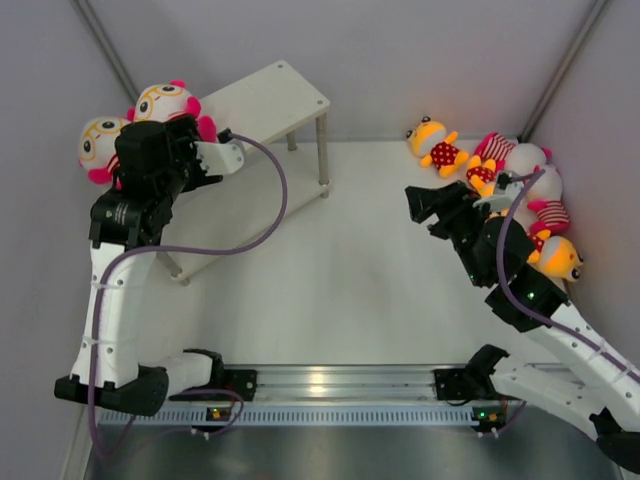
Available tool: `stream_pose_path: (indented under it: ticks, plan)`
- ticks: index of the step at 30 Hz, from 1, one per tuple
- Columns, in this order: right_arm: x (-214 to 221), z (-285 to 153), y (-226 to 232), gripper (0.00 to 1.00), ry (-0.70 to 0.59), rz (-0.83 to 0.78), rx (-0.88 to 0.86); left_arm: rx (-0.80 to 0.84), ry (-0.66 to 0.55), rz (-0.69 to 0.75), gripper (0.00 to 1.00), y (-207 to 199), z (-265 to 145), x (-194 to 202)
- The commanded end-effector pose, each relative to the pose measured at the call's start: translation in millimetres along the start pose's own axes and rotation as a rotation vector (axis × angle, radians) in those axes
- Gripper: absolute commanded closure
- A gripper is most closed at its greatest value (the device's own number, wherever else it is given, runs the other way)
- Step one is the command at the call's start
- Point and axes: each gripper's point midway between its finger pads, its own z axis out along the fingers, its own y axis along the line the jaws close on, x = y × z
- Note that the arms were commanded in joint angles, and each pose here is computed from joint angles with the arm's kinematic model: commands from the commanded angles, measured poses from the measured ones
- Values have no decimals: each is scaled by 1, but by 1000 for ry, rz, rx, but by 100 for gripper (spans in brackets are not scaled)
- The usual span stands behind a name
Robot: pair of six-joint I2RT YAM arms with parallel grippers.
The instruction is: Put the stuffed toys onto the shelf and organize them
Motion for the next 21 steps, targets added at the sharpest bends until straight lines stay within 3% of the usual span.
stream_pose_path:
  ticks: [1,5,7,10,11,13,14,17,19,21]
  plan:
    - [-13,0,10,19,-5,-59,2,-52,-151,-39,22,17,-23,-24]
    - [-22,17,-21,6,55,-189,113,-53,-304,-146,20,26,-40,-51]
    - [-41,26,-37,5,57,-212,153,-64,-370,-288,19,38,-52,-64]
    - [-78,39,-107,5,40,-211,332,-47,-458,-537,11,53,-65,-83]
    - [-101,37,-155,7,8,-195,467,-40,-476,-601,4,56,-69,-87]
    - [-109,25,-213,10,17,-206,635,-9,-497,-760,2,54,-75,-93]
    - [-123,11,-261,12,-10,-198,790,5,-507,-788,2,52,-79,-95]
    - [-133,-17,-352,24,20,-265,1082,71,-550,-779,2,31,-89,-100]
    - [-131,-13,-390,29,101,-342,1168,91,-542,-770,2,22,-87,-99]
    - [-133,4,-404,29,143,-381,1146,84,-514,-770,2,19,-82,-94]
